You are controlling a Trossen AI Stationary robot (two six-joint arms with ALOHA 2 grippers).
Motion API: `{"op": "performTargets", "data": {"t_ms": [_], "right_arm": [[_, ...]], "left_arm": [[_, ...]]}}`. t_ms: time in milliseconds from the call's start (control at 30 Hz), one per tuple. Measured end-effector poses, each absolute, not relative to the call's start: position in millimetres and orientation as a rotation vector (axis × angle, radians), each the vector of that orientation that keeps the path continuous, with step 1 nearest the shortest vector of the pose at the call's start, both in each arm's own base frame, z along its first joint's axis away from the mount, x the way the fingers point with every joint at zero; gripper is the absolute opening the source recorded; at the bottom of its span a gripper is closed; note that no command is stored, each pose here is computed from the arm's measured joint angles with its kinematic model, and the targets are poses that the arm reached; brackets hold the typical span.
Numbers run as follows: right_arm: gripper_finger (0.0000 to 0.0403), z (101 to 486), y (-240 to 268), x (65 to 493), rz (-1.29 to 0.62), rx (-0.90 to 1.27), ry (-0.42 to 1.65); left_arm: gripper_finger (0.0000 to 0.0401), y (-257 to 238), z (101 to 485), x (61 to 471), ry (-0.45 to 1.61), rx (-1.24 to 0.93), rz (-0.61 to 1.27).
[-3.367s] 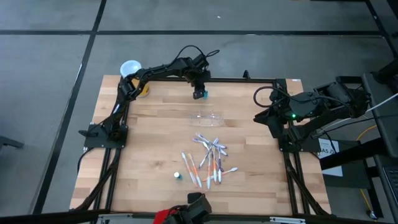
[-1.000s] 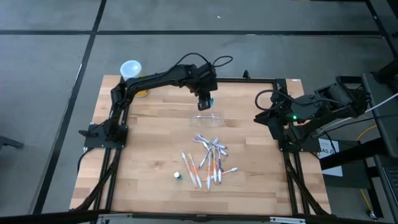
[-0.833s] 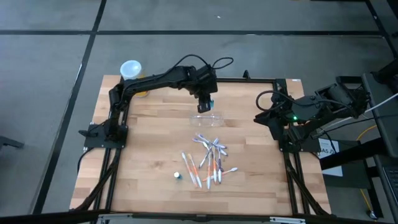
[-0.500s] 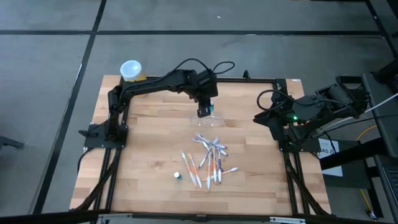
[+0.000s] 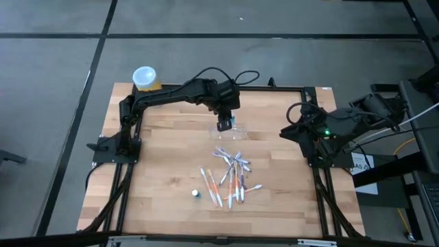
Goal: Pick & Place toothbrushing station
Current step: Put the mouthwash into the transparent organizer
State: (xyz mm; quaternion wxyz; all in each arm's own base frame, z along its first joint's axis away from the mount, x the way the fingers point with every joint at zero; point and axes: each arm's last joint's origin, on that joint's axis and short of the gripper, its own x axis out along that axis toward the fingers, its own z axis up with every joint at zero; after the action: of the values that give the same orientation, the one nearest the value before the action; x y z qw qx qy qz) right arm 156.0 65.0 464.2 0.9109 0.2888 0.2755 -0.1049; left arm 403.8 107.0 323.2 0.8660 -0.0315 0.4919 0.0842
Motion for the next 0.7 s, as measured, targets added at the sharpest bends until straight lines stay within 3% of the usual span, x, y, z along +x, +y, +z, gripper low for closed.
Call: {"op": "performTargets", "data": {"t_ms": [700], "right_arm": [[0.0098,467.7,78.6,153.1,-0.157,0.583,0.530]], "left_arm": [[0.0100,102.5,322.8,405.5,1.016,-0.179,0.262]]}}
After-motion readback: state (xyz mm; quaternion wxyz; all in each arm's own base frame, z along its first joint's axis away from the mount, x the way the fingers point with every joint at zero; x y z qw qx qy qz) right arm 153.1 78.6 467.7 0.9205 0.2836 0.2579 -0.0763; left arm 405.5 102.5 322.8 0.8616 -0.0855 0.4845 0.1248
